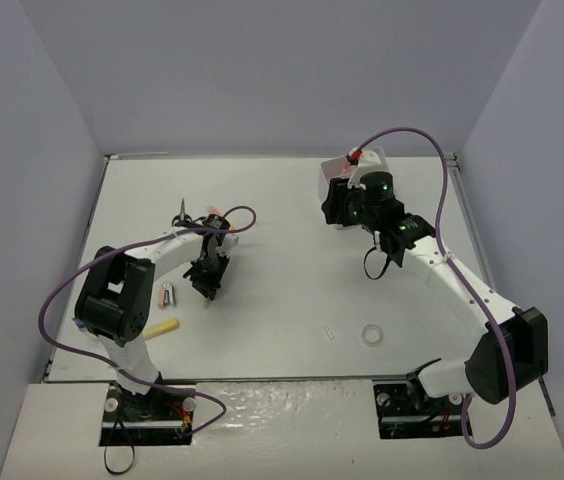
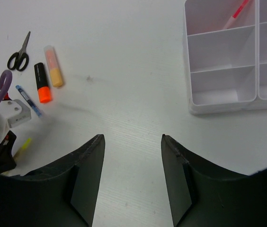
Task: Sort the stationery into containers
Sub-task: Pick up the pen from the center of the board.
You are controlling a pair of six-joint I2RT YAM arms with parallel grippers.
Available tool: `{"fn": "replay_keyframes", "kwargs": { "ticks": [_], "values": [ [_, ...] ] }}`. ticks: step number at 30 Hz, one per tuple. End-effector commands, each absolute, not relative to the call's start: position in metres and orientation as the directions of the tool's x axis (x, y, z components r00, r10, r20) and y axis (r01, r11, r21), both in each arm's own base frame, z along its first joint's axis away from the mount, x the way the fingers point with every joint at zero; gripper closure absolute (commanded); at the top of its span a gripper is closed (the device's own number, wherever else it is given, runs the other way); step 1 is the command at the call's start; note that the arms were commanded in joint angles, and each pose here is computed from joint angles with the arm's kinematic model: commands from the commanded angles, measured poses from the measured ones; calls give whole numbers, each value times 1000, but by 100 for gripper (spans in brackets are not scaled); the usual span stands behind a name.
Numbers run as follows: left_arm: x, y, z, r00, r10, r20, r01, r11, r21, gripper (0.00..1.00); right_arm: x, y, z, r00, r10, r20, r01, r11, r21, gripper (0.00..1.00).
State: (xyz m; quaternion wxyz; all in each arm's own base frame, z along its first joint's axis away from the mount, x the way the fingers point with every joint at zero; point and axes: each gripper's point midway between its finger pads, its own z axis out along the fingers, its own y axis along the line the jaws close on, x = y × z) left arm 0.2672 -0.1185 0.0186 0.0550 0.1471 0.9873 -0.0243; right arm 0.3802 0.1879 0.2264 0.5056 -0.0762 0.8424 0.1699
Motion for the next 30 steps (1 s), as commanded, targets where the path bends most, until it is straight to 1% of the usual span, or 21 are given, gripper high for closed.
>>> {"fn": "replay_keyframes", "kwargs": {
  "ticks": [1, 3, 6, 9, 11, 13, 15, 17, 18, 20, 24, 27, 30],
  "values": [
    [281, -116, 10, -956, 259, -138, 265, 964, -26, 100, 356, 199, 230, -541, 27, -841, -367, 892, 265, 52],
    [284, -117, 15, -953, 260, -155, 268, 963, -36, 100, 344, 203, 222, -586, 3, -810, -394, 873, 288, 52],
    [291, -126, 41, -935, 272, -227, 296, 952, -77, 100, 317, 211, 215, -662, -24, -749, -430, 830, 354, 52],
    [303, -135, 79, -892, 294, -342, 345, 933, -99, 100, 301, 211, 213, -695, -23, -718, -427, 817, 388, 51],
    [309, -139, 125, -823, 325, -466, 412, 906, -94, 100, 287, 210, 207, -722, -9, -692, -415, 806, 422, 51],
    [310, -140, 159, -766, 341, -546, 452, 888, -80, 100, 275, 207, 195, -755, 5, -655, -384, 807, 449, 51],
    [306, -137, 194, -723, 338, -603, 473, 878, -74, 100, 260, 199, 165, -824, 18, -567, -292, 843, 451, 52],
    [299, -134, 219, -700, 326, -635, 475, 877, -74, 100, 250, 197, 149, -859, 17, -512, -246, 863, 442, 54],
    [297, -132, 222, -700, 325, -636, 473, 878, -72, 100, 248, 195, 144, -863, 18, -505, -235, 871, 432, 55],
    [286, -126, 256, -642, 305, -703, 474, 879, -51, 100, 231, 199, 129, -881, 12, -474, -209, 888, 409, 57],
    [269, -110, 291, -562, 336, -756, 486, 874, 27, 100, 204, 207, 107, -880, -74, -469, -245, 916, 317, 53],
    [258, -100, 308, -529, 331, -781, 465, 883, 60, 100, 187, 209, 92, -889, -101, -446, -248, 926, 284, 52],
    [248, -96, 314, -515, 313, -798, 455, 889, 55, 100, 173, 210, 80, -890, -134, -437, -262, 933, 248, 54]
  ]
}}
